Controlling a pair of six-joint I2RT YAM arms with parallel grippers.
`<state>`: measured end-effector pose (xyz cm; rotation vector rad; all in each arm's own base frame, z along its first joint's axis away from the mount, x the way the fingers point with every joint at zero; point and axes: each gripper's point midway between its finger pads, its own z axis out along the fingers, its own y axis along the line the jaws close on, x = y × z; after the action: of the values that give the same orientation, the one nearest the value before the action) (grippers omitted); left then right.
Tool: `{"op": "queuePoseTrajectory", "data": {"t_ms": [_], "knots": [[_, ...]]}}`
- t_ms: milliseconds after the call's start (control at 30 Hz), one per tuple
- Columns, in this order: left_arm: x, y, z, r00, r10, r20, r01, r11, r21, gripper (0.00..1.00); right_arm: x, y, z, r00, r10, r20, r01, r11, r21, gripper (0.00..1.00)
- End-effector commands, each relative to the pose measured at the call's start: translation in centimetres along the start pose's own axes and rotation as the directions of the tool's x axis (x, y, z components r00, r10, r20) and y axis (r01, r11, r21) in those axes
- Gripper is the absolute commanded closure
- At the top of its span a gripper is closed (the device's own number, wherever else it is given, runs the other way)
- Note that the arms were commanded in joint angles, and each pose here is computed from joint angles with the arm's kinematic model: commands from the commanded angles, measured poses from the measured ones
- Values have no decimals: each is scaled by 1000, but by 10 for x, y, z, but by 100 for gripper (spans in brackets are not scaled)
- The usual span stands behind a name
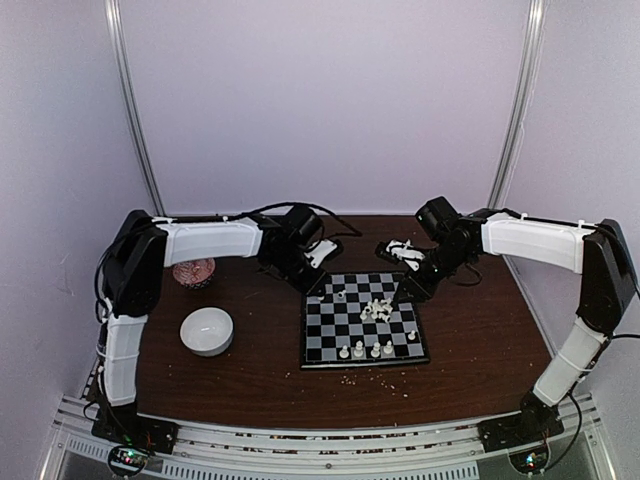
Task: Set up the chess pieces on the board
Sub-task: Pick up the pawn from the chessboard, then place the pawn on a2.
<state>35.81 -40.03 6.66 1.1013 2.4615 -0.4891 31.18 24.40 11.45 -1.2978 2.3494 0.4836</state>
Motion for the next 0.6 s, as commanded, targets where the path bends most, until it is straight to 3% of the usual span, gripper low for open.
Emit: {"op": "queuePoseTrajectory", "data": {"t_ms": [0,367,567], "knots": [[8,-24,-36,995,94,31,-93,995,-21,97,3,-1,3,1000,-1,-14,1,1000,4,63],[49,-84,-39,981,191,36,-193,980,57,96,3,0,4,1000,-1,-15,1,1000,0,63],[63,-77,-24,983,183,-9,-183,983,22,96,2,0,1,1000,-1,-8,1,1000,4,63]]}}
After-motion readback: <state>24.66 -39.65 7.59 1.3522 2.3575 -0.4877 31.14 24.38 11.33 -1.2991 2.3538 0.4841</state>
